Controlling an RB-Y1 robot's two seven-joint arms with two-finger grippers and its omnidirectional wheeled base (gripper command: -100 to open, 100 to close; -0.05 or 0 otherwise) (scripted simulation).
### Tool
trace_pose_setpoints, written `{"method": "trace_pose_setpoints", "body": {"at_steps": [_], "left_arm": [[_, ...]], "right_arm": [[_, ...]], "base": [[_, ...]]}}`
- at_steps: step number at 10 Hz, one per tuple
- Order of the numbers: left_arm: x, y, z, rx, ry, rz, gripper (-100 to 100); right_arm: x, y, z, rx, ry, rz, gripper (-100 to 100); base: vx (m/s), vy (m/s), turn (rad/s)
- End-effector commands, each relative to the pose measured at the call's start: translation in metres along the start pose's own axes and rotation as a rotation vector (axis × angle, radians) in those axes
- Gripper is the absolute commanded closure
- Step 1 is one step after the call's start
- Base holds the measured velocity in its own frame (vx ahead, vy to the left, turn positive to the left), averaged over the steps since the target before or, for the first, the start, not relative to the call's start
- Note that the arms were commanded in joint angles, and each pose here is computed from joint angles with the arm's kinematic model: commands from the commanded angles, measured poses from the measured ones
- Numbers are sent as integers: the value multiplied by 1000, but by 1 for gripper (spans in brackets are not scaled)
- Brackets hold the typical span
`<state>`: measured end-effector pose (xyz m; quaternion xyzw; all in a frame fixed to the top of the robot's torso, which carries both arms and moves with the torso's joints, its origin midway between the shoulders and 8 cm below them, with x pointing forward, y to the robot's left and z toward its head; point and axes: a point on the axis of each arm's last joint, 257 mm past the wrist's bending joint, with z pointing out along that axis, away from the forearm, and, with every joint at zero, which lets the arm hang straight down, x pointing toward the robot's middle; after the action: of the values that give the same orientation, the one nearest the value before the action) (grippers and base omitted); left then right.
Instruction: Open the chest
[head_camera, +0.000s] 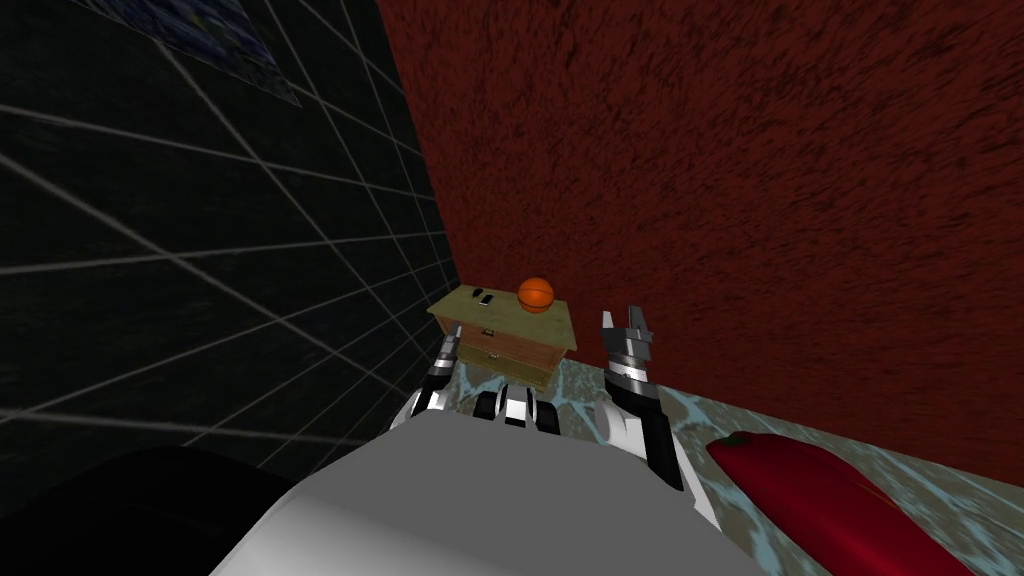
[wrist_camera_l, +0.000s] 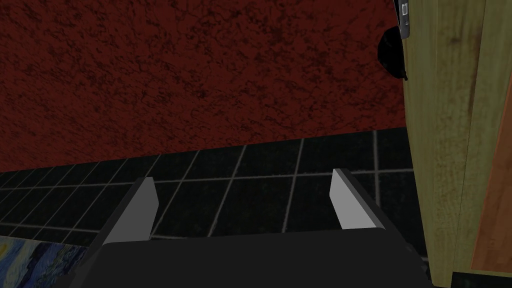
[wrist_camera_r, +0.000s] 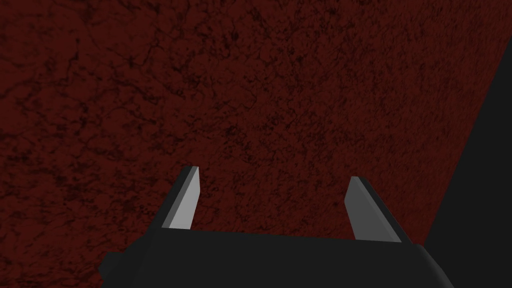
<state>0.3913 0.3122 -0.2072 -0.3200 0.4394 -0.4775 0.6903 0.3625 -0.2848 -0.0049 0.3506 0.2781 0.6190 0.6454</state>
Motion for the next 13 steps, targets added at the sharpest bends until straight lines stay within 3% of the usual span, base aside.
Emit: {"method": "trace_pose_setpoints", "body": {"at_steps": [1,13], "left_arm": [[4,15,-7,-14,4,11,-100],[39,74,-47,-110,47,8,-100]], "right_arm": [[0,0,0,0,0,0,0],[0,0,0,0,0,0,0]], "base": [[22,-1,-60],[20,0,-39]]}}
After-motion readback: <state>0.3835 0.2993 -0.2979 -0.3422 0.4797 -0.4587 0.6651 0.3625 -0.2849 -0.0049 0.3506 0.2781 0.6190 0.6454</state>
